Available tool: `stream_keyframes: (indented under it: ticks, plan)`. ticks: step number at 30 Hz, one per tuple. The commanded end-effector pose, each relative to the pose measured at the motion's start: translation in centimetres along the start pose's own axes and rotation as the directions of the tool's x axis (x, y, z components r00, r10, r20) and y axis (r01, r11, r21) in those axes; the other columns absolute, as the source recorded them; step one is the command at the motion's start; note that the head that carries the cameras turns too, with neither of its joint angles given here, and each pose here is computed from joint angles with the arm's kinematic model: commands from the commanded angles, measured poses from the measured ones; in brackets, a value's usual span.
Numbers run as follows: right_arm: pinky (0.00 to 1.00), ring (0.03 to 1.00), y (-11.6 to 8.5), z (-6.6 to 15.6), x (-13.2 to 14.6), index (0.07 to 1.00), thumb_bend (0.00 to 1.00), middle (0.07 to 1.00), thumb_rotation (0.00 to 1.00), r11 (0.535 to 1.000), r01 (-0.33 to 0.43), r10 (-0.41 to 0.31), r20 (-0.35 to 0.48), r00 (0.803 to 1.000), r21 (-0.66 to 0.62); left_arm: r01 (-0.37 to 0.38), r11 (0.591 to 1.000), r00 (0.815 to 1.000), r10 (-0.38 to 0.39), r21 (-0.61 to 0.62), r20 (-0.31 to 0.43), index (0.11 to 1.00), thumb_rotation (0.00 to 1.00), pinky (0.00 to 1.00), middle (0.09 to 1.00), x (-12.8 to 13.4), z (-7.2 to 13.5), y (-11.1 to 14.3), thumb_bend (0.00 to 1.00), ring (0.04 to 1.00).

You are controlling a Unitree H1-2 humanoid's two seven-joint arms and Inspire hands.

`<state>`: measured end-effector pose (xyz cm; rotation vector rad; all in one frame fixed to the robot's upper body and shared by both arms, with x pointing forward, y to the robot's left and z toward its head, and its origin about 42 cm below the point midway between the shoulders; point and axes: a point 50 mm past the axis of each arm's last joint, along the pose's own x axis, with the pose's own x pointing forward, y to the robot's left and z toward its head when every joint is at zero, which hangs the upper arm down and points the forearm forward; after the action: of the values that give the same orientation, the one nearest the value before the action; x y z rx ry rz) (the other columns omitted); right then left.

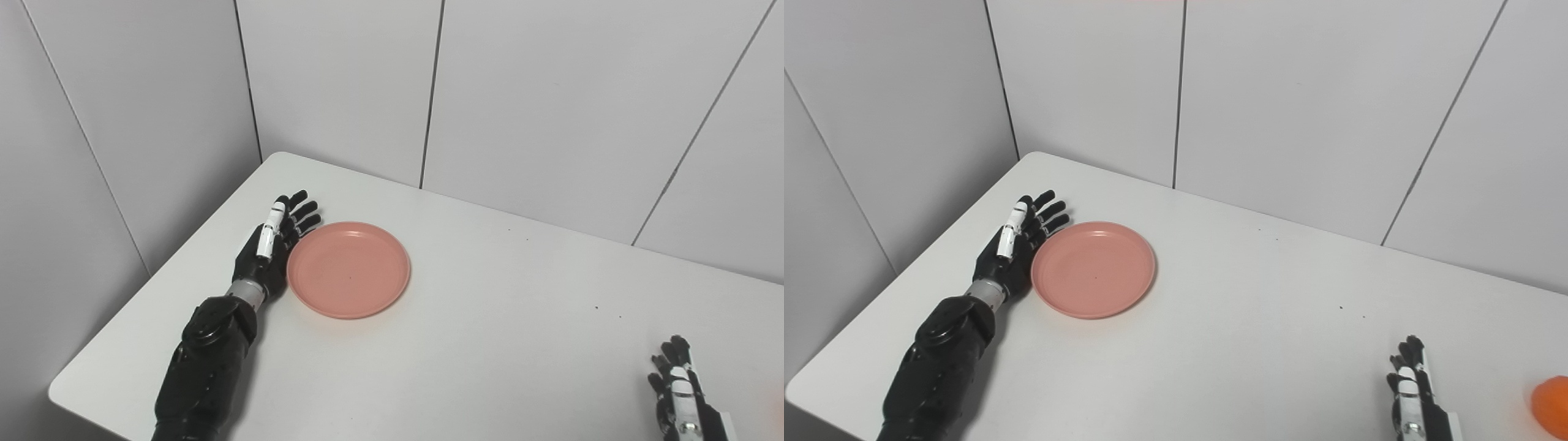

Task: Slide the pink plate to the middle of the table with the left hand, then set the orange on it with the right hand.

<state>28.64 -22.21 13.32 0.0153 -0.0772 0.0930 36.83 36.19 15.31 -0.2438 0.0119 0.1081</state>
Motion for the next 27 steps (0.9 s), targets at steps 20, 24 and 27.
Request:
stream_keyframes:
  ticks: [20,24,27]
  plan:
    - [1.00,1.000,-0.1,0.0,0.9,1.000,0.15,1.000,1.00,1.000,-0.011,0.011,0.059,0.998,0.000,0.150,0.988,0.987,-0.152,-0.031,-0.058,0.884,1.00,0.90,0.901,1.8,-1.1,-7.2,0.34,0.900]
    - [1.00,1.000,-0.1,-0.1,1.0,1.000,0.14,1.000,1.00,1.000,-0.015,0.015,0.065,0.998,0.007,0.172,0.985,0.982,-0.174,-0.028,-0.075,0.894,1.00,0.90,0.910,1.8,-1.3,-8.3,0.35,0.906]
    - [1.00,1.000,0.0,0.0,1.0,1.000,0.15,1.000,1.00,1.000,-0.012,0.012,0.071,0.997,0.000,0.190,0.982,0.978,-0.191,-0.024,-0.080,0.892,1.00,0.90,0.910,1.8,-1.5,-9.0,0.34,0.906]
